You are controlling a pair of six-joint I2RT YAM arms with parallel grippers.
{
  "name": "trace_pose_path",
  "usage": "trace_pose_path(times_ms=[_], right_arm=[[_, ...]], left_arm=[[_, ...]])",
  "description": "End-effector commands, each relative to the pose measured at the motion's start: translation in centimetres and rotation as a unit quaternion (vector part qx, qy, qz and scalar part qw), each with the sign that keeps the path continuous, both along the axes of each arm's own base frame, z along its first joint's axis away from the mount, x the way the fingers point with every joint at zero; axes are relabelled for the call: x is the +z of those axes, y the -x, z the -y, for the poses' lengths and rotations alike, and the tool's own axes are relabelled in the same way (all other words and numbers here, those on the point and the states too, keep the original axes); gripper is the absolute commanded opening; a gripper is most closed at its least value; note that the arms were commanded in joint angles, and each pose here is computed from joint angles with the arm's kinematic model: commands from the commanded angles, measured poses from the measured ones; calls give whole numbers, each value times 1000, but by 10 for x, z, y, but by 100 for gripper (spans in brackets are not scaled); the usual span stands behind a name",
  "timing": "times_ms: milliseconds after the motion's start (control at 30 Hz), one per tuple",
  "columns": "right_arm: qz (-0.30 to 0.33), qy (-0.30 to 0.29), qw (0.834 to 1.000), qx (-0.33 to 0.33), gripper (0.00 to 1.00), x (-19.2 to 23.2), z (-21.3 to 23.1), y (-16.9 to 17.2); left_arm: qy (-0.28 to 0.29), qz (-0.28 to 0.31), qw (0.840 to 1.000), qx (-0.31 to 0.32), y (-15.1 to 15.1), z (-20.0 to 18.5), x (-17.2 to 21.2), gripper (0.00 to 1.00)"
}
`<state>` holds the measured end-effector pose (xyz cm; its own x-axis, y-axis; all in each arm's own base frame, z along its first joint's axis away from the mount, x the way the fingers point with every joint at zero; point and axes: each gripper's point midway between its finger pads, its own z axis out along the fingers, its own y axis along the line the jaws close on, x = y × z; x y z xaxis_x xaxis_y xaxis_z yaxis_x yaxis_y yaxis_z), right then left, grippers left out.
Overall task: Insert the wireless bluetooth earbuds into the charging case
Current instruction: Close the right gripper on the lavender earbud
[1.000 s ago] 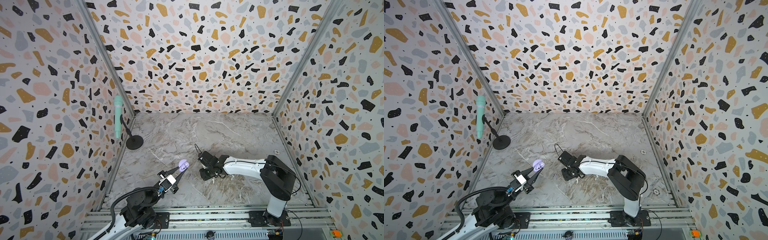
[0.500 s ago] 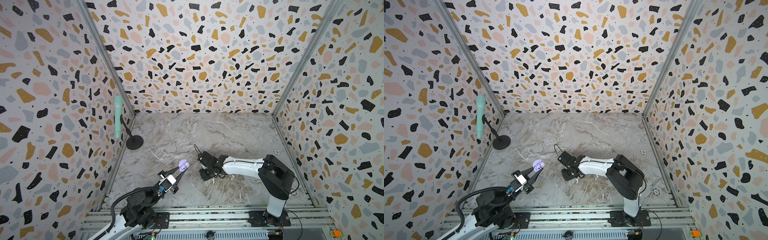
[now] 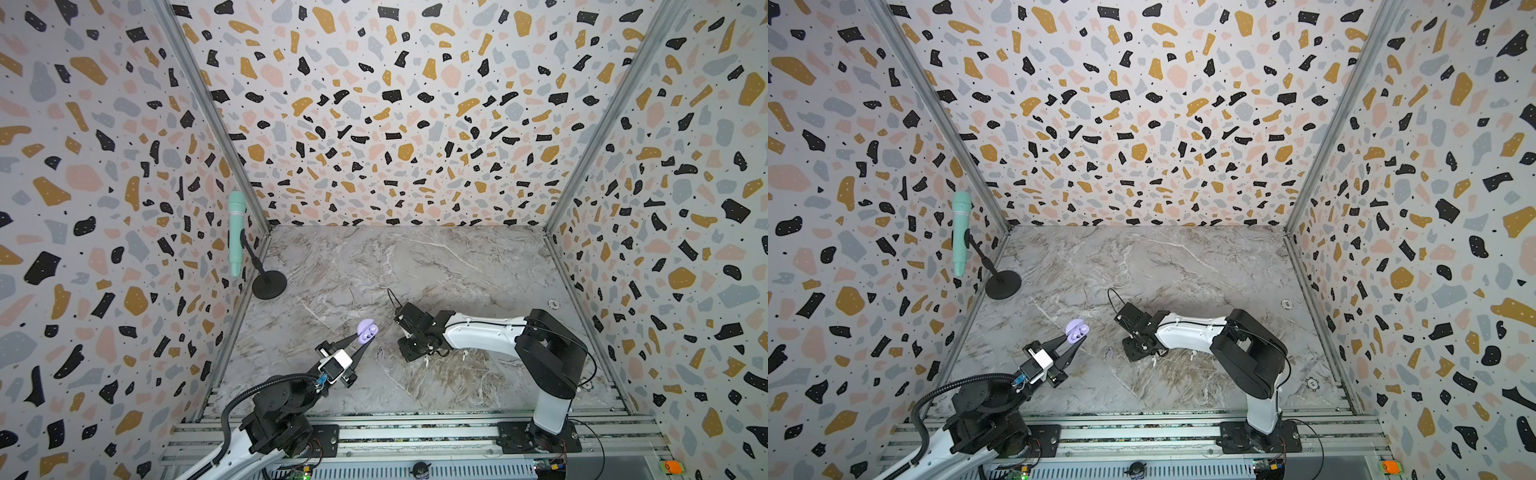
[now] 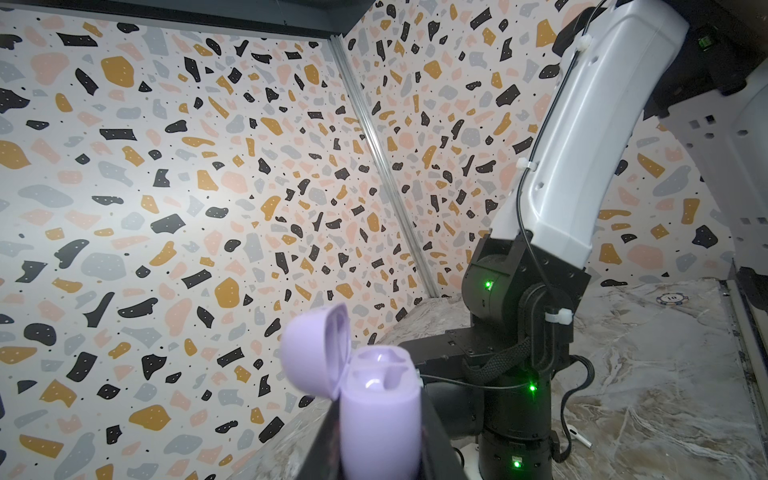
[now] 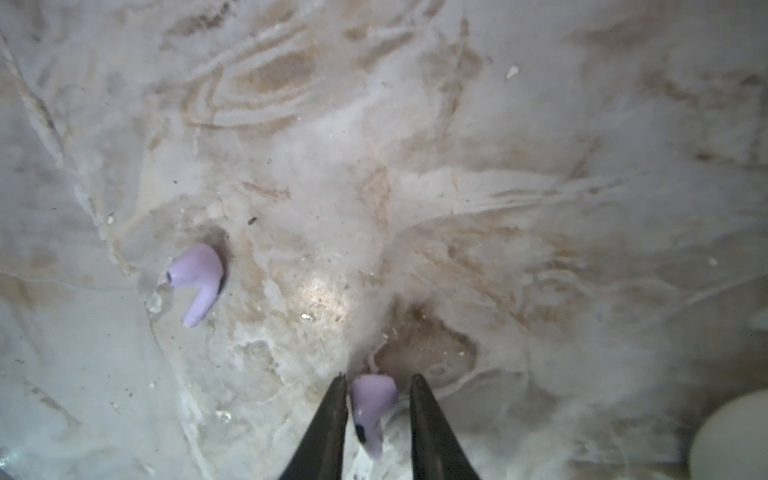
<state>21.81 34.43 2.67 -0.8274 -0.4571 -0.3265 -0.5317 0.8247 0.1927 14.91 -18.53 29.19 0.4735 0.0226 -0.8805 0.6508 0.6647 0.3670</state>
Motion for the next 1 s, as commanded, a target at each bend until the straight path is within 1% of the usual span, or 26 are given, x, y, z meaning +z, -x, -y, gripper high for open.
trace_pose_path(times_ms=[0, 300, 600, 967], right_arm=[[0, 2, 1000, -6, 27, 0, -4, -1], [0, 8, 1000, -18, 24, 0, 0, 0], [-1, 11, 1000, -20, 27, -2, 1, 2], [5, 23, 999, -23, 27, -2, 6, 4]], left_arm=[[10, 18, 1000, -2, 4, -2, 8, 0], [10, 20, 1000, -2, 4, -2, 8, 0], [10, 20, 1000, -3, 5, -2, 8, 0], [10, 21, 1000, -3, 5, -2, 9, 0]])
